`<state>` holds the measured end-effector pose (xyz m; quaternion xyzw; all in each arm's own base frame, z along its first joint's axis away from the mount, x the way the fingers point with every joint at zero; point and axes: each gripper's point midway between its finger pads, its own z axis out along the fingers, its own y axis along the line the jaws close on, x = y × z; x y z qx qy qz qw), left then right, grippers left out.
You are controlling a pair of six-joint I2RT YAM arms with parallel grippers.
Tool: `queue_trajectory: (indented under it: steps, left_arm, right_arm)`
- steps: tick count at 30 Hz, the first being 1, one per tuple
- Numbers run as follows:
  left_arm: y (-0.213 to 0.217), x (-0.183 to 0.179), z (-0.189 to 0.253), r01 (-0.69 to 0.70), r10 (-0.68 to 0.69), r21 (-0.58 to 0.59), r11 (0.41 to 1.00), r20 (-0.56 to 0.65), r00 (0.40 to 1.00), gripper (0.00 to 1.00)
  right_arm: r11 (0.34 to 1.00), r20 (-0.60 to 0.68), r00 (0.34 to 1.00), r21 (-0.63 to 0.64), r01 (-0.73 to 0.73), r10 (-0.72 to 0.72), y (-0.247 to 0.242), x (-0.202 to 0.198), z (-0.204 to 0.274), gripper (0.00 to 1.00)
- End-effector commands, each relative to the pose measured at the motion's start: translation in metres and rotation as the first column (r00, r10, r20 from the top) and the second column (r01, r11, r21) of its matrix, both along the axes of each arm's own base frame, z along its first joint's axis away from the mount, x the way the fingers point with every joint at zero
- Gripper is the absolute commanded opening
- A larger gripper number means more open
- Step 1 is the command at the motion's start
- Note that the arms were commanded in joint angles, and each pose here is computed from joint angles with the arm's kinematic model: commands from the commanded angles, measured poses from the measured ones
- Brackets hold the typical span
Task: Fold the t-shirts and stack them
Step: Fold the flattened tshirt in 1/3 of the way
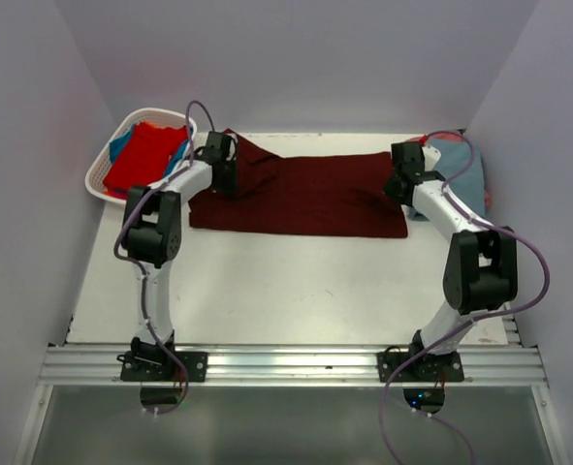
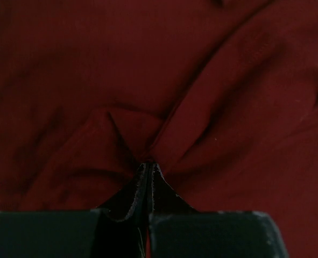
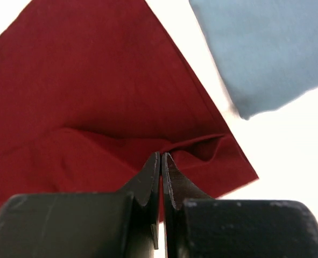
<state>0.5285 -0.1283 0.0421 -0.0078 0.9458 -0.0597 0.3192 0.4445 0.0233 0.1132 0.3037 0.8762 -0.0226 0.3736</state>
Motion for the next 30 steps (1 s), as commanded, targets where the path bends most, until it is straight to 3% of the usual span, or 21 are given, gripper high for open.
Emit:
queue_trajectory:
  steps: [1, 3, 4, 6, 14, 25, 30]
  left_arm:
    - [0.001, -0.013, 0.122, -0.037, 0.058, -0.09, 0.995, 0.239, 0.969, 0.0]
    - [0.009, -0.045, 0.14, -0.053, 0.081, -0.113, 0.992, 0.261, 0.962, 0.0]
    - [0.012, -0.064, 0.128, -0.067, 0.093, -0.119, 0.991, 0.228, 0.969, 0.0]
    - [0.018, -0.091, 0.158, -0.075, 0.109, -0.128, 0.989, 0.283, 0.953, 0.0]
    - [0.043, -0.199, 0.195, -0.094, 0.134, -0.132, 0.987, 0.335, 0.933, 0.0]
    - [0.051, -0.292, 0.185, -0.09, 0.133, -0.204, 0.975, 0.209, 0.969, 0.0]
    - [0.052, -0.322, 0.203, -0.08, 0.145, -0.268, 0.96, 0.233, 0.962, 0.0]
  right_arm:
    - [0.999, 0.094, 0.994, 0.01, -0.051, 0.05, 0.002, -0.017, 0.038, 0.0]
    - [0.998, 0.134, 0.989, 0.019, -0.063, 0.059, 0.001, -0.036, 0.06, 0.0]
    - [0.997, 0.126, 0.99, 0.02, -0.07, 0.067, 0.001, -0.048, 0.057, 0.0]
    - [0.996, 0.167, 0.983, 0.027, -0.083, 0.077, 0.0, -0.067, 0.075, 0.0]
    - [0.989, 0.104, 0.984, 0.003, -0.148, 0.147, -0.006, -0.143, 0.083, 0.0]
    - [0.981, -0.002, 0.983, 0.067, -0.184, 0.185, -0.001, -0.206, 0.07, 0.0]
    - [0.979, 0.006, 0.981, 0.06, -0.195, 0.195, -0.004, -0.227, 0.076, 0.0]
